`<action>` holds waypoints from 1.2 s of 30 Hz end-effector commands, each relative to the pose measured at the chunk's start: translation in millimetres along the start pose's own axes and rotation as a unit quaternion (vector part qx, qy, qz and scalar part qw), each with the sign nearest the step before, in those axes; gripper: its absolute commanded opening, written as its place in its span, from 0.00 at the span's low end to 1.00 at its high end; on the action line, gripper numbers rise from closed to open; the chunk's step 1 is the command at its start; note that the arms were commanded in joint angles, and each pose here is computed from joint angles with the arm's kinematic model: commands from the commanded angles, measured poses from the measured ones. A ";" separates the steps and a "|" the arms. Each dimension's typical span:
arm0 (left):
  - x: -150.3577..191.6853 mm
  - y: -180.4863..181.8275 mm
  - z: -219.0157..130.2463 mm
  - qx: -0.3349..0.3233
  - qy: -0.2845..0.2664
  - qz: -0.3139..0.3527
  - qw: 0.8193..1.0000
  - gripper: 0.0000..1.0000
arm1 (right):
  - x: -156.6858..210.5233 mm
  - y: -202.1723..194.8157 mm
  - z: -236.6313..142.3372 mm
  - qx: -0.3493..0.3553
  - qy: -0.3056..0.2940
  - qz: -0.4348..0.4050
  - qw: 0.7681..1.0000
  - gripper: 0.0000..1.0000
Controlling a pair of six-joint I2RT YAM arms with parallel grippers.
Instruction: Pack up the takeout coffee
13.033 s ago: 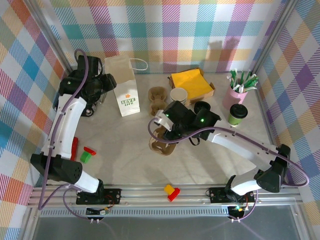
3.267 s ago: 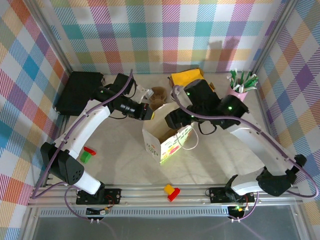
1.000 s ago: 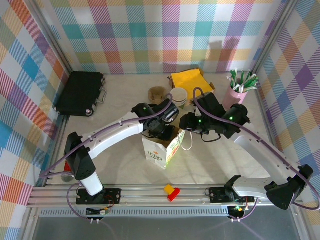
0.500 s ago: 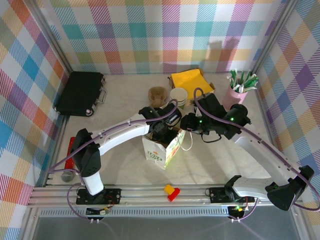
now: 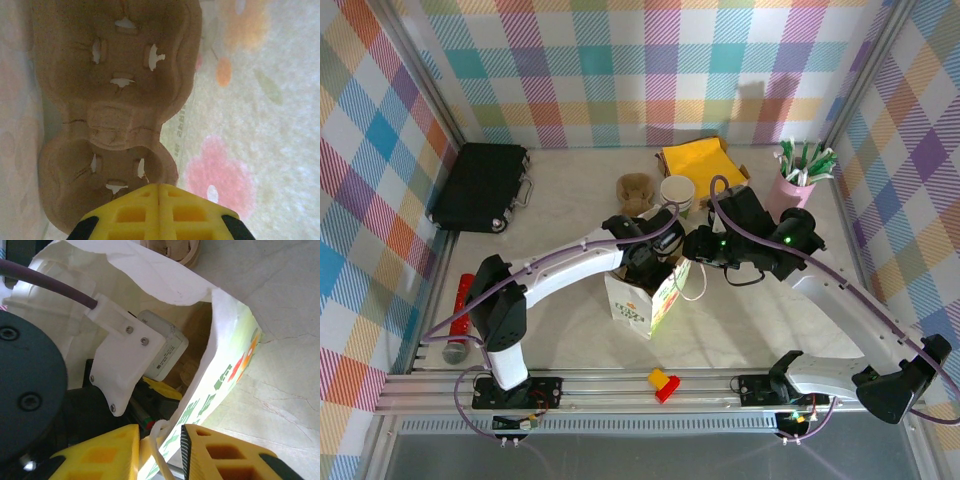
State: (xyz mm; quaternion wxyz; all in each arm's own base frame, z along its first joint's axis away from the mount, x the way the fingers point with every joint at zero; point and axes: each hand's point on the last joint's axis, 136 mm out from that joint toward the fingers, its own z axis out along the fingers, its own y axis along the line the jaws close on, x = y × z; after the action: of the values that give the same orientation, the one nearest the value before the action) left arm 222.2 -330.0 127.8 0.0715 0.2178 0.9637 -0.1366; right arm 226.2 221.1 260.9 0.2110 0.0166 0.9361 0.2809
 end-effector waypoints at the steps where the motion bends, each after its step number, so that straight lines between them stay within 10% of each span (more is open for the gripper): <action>1: 4.2 3.1 6.1 -0.003 0.006 0.001 1.000 0.04 | -6.6 4.1 -6.9 -0.011 -0.019 -0.010 1.000 0.29; 36: 11.4 16.6 47.7 0.006 0.047 -0.005 0.999 0.00 | -9.0 5.4 -9.8 -0.016 -0.029 -0.016 0.999 0.21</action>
State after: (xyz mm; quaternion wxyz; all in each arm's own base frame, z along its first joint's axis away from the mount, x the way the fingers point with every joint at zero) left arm 226.8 -326.0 85.6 0.0426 0.2093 0.9682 -0.1303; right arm 229.2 222.9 265.5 0.2223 0.0117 0.9318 0.2867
